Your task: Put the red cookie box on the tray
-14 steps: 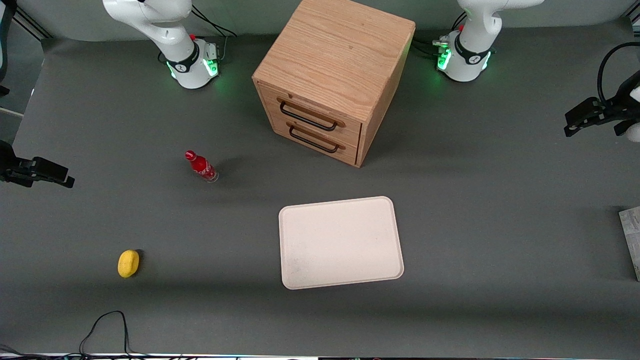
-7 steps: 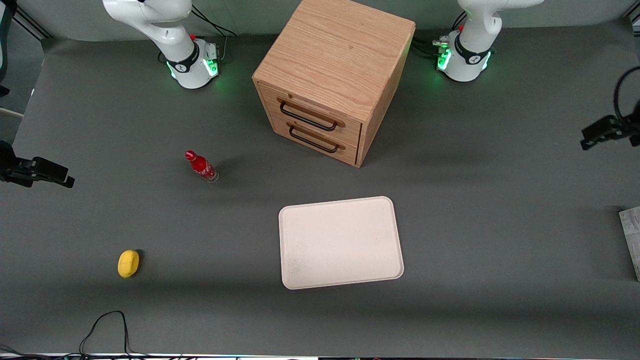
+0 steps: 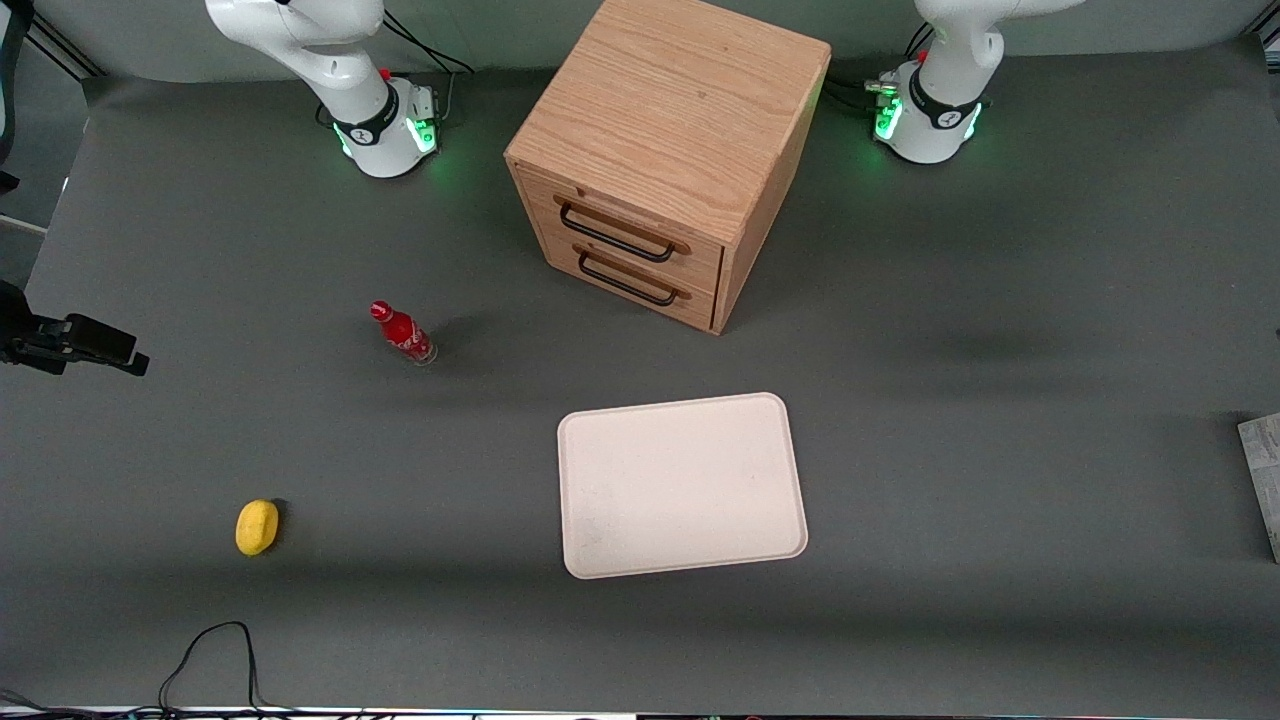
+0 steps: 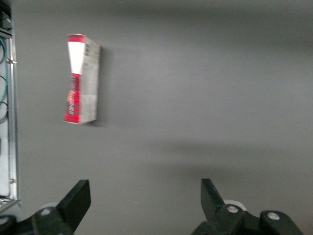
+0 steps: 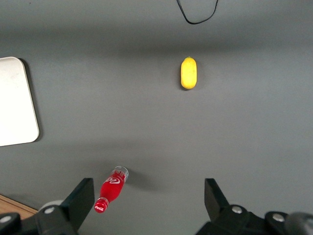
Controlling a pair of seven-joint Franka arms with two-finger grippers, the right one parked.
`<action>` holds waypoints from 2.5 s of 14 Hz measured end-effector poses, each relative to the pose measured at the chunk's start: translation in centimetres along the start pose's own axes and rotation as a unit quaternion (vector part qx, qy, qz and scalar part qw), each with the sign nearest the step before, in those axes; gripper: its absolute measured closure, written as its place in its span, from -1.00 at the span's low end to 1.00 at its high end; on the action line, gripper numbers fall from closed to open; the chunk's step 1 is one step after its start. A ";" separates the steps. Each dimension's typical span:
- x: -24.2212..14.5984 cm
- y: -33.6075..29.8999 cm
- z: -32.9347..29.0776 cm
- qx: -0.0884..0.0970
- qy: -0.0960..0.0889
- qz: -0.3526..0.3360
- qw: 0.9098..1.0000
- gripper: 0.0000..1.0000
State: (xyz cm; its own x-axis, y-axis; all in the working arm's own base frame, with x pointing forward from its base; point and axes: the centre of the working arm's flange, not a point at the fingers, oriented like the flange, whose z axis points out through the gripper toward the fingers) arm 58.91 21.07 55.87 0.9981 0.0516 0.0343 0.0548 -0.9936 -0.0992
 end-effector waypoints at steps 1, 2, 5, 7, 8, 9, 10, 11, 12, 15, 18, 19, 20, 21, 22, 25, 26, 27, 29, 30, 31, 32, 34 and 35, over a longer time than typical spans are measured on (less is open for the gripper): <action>0.8 -2.4 1.6 -0.008 -0.007 0.004 1.000 -1.00; 1.6 -4.7 3.5 -0.020 -0.018 0.002 1.000 -1.00; 4.2 -10.7 8.7 -0.020 -0.032 0.020 0.999 -1.00; 5.7 -13.7 12.3 -0.011 -0.017 0.038 0.999 -1.00; 6.2 -15.0 14.4 -0.012 -0.005 0.043 0.999 -1.00; 6.4 -16.1 16.6 -0.012 0.003 0.047 0.999 -1.00; 6.6 -16.9 18.6 -0.010 0.007 0.048 0.999 -1.00; 6.8 -17.2 20.5 -0.006 0.007 0.050 0.999 -1.00; 7.2 -17.1 22.2 -0.006 0.007 0.050 0.999 -1.00; 7.8 -16.7 26.2 -0.015 0.014 0.044 0.999 -1.00; 7.8 -16.6 30.3 -0.018 0.009 0.038 0.999 -0.98; 7.7 -16.6 31.5 -0.017 0.007 0.038 0.999 -0.98; 7.7 -16.6 32.4 -0.016 0.005 0.037 0.999 -0.96; 7.7 -16.6 33.1 -0.014 0.006 0.037 0.999 -0.90; 7.7 -16.6 33.5 -0.013 0.006 0.037 0.999 -0.67; 7.6 -16.6 33.6 -0.012 0.006 0.037 0.999 0.03; 7.6 -16.6 33.8 -0.013 0.005 0.037 0.999 0.27; 7.5 -16.6 34.0 -0.013 0.003 0.038 0.999 0.46; 7.5 -16.7 34.1 -0.013 0.003 0.045 0.999 0.83; 7.5 -16.6 34.0 -0.013 0.004 0.047 0.999 0.88; 7.7 -16.4 33.8 -0.013 0.005 0.049 0.999 0.88; 8.0 -16.1 33.2 -0.012 0.009 0.052 0.999 0.88; 9.1 -14.7 30.1 -0.004 0.020 0.068 0.997 0.90; 9.7 -13.6 27.6 0.000 0.021 0.081 0.996 0.90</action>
State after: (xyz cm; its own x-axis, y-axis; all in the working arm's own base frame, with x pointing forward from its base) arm 68.64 37.83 30.10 0.9917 -0.1138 0.0593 -0.1071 -0.9886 -0.1062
